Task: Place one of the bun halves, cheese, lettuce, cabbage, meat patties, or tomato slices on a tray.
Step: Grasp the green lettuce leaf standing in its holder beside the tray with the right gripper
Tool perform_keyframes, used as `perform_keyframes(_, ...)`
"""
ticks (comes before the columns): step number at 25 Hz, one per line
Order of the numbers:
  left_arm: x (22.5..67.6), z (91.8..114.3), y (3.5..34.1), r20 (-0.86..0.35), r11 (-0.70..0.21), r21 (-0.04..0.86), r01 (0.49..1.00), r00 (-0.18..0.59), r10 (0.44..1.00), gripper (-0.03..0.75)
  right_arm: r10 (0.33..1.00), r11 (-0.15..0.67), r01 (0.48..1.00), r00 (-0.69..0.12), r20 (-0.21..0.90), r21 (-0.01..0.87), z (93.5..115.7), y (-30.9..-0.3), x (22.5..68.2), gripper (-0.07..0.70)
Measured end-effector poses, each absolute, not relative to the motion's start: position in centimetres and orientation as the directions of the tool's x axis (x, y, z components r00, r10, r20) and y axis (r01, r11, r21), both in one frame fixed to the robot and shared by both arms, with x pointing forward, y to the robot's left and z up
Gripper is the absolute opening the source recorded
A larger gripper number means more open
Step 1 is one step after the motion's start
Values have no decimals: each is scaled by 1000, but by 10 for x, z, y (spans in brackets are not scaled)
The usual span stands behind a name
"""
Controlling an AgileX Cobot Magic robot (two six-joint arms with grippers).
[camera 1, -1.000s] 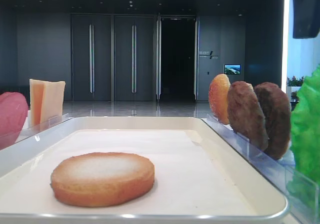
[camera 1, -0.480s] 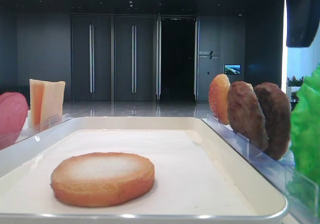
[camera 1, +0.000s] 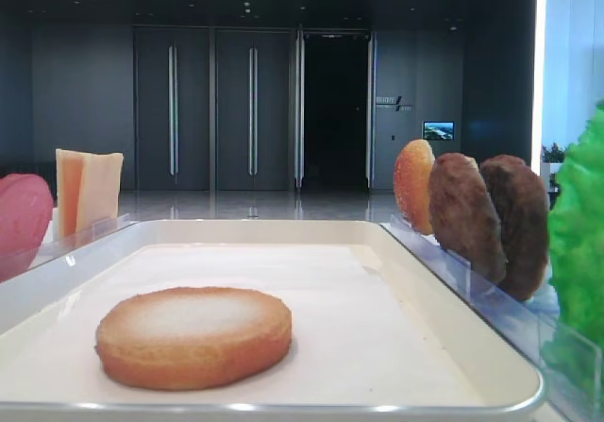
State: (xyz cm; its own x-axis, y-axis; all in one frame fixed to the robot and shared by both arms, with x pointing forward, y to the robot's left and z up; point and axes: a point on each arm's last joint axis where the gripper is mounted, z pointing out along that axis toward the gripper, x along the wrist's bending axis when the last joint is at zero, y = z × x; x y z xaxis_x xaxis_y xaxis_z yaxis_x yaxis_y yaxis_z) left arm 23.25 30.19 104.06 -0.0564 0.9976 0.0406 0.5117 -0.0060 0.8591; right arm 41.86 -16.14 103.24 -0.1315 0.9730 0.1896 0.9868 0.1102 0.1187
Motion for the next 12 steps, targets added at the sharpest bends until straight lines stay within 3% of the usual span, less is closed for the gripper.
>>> perform_keyframes(3,232,1041,302,41,-6,859,512,-56,998,159,977,122,986,-140,162,116,1032,-164,419,26)
perform_keyframes(12,232,1041,302,41,-6,859,512,-56,998,159,975,119,987,-137,177,109,1042,-161,420,26)
